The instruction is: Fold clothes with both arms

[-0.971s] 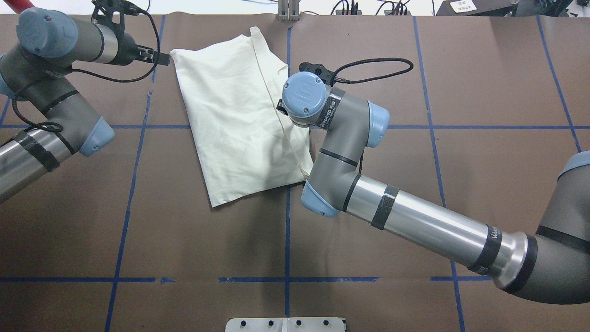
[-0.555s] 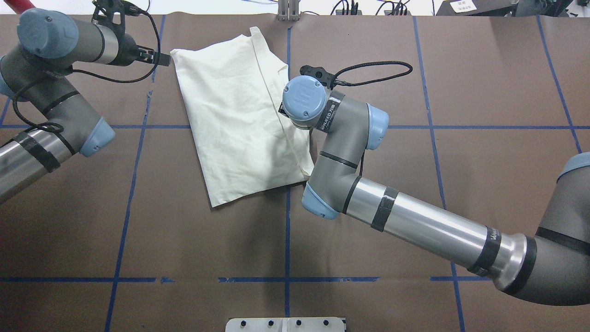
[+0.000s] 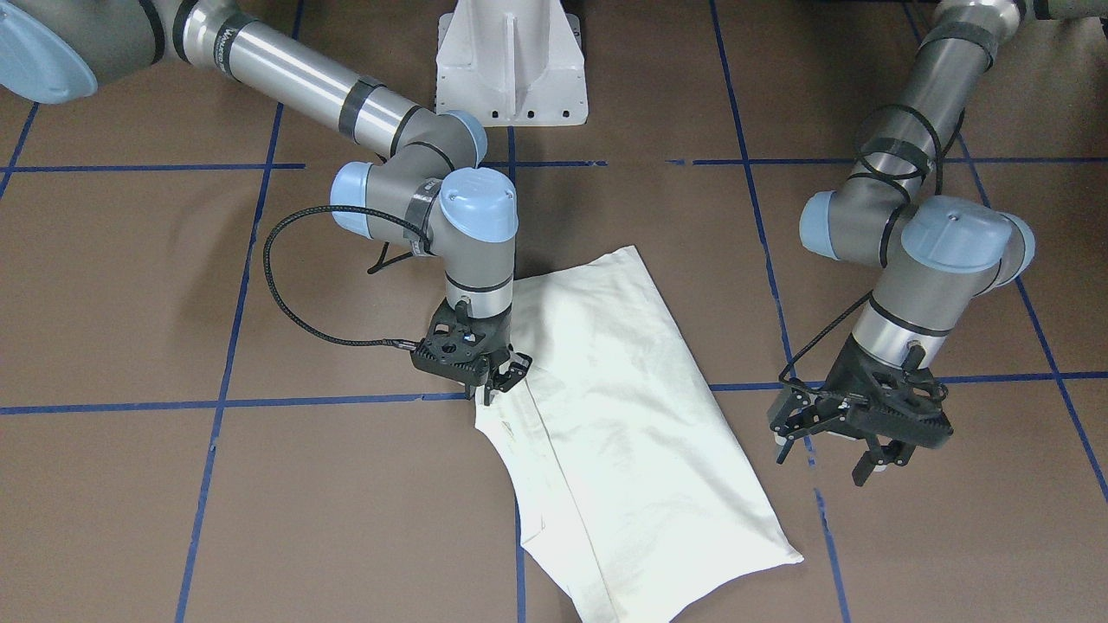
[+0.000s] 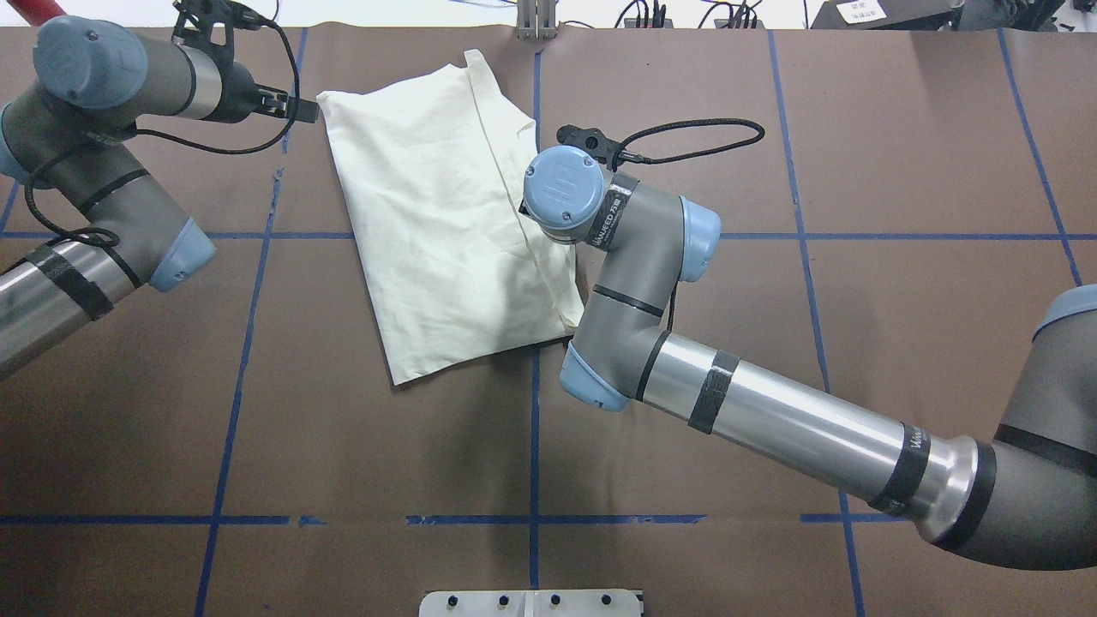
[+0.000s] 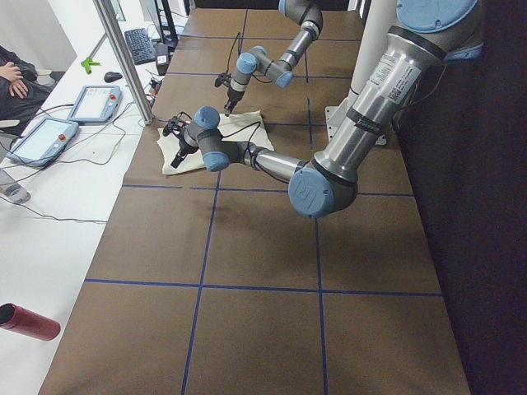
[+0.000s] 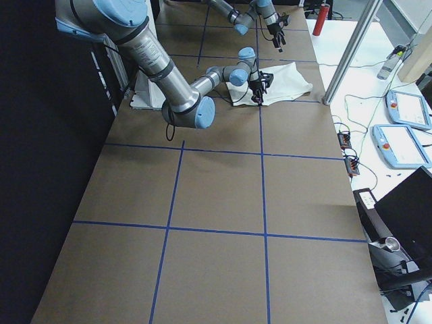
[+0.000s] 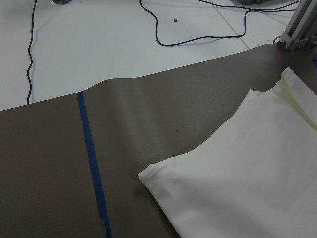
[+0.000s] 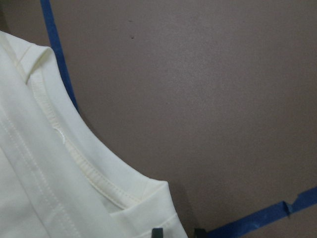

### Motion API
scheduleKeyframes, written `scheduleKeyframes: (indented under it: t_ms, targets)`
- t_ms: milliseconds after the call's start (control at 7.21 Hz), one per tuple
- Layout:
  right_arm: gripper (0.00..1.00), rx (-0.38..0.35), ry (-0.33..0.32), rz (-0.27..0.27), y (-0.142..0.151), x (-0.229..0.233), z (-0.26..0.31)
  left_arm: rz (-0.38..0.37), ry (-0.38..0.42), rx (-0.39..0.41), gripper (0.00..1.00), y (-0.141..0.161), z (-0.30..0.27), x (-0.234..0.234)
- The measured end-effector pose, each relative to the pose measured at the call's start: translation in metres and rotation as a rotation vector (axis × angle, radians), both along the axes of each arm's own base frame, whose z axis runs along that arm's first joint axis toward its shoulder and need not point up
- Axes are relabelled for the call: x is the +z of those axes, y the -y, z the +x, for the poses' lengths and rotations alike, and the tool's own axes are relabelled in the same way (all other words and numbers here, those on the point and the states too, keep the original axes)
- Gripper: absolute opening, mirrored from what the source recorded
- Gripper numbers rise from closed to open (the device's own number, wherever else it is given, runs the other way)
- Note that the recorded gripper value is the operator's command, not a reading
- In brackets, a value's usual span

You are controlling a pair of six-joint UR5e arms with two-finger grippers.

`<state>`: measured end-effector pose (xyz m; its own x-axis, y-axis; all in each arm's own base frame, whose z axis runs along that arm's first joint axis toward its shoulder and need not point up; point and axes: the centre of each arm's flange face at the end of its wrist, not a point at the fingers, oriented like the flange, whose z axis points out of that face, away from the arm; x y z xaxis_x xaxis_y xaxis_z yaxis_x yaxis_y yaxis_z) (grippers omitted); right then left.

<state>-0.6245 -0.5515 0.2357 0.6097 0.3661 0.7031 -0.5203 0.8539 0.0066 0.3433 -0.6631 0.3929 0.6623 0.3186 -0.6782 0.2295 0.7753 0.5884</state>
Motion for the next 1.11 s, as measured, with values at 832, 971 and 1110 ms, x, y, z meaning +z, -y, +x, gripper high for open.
scheduleKeyframes:
  t_ms: [832, 971, 1110]
  targets:
    - [0.0, 0.0, 0.006, 0.005, 0.0002, -0.0046, 0.0008, 0.001, -0.001, 0.001, 1.0, -0.0006, 0.0008, -0.0005]
    - [0.0, -0.003, 0.008, 0.009, 0.0004, -0.0063, 0.0013, 0.001, -0.001, 0.002, 1.0, -0.0009, 0.0014, -0.0005]
    - [0.14, -0.005, 0.009, 0.013, 0.0002, -0.0076, 0.0016, 0.001, -0.001, 0.003, 1.0, -0.0011, 0.0018, -0.0003]
